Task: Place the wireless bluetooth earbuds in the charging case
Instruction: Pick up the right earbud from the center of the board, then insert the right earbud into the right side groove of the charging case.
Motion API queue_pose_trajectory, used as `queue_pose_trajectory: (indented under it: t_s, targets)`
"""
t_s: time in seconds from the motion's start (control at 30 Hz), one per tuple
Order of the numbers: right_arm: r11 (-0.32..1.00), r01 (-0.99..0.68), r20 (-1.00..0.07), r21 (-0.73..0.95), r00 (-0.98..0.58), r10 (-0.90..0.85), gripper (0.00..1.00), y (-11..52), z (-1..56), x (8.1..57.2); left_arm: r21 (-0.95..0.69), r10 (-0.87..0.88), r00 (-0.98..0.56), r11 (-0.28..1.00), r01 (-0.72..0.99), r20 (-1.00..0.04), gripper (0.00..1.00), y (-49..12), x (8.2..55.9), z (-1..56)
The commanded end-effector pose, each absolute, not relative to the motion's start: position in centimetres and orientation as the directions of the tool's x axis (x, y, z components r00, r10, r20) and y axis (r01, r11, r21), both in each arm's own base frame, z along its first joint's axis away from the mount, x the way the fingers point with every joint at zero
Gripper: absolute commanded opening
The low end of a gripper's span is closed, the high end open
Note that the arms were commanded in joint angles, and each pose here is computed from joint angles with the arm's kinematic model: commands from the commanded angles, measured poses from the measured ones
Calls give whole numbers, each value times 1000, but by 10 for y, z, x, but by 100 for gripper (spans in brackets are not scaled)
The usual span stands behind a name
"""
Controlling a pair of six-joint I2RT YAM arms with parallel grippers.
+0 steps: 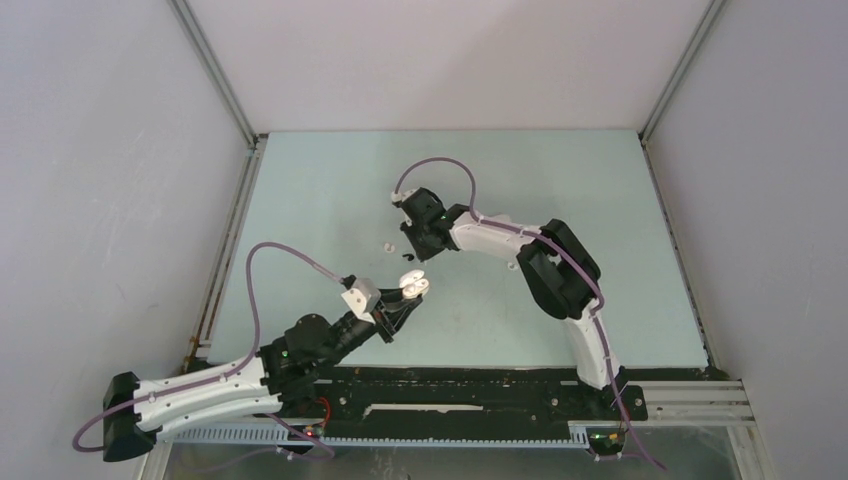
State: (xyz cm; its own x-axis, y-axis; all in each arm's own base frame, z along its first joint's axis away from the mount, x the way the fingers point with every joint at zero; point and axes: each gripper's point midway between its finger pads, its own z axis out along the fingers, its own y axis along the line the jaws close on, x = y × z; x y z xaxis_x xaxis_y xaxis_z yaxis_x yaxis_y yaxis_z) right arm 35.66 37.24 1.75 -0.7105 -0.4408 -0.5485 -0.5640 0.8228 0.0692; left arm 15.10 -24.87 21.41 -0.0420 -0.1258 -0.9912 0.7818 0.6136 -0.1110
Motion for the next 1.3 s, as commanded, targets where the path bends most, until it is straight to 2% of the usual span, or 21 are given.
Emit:
queue_pose_trajectory:
  t_s: [0.0,0.27,0.63,0.77,0.93,1.07,1.27]
  targets:
    - [809,-587,-666,17,-610,-429,0,362,89,365,-150,-193,-37,611,778,-980,0,-248,151,221]
    - [814,-581,-779,-20,-501,-376,0,299,179,364,-196,-251,-49,604,773,-967,0,-253,153,210]
    - [774,-597,-927,-211,-128,-352,0,244,313,363,-204,-273,-43,594,778,-961,0,-271,159,218]
    - [761,-571,-936,-309,41,-349,0,237,361,362,-200,-280,-33,593,780,-959,0,-276,161,225]
    - [750,-562,-936,-349,166,-310,0,234,412,345,-189,-304,2,597,779,-953,0,-277,164,237]
    - [692,-618,-928,-372,259,-268,0,240,432,310,-161,-310,40,596,787,-950,0,-279,164,247]
    - [564,-648,-853,-512,462,-243,0,262,440,237,-126,-324,85,577,807,-942,0,-280,160,262]
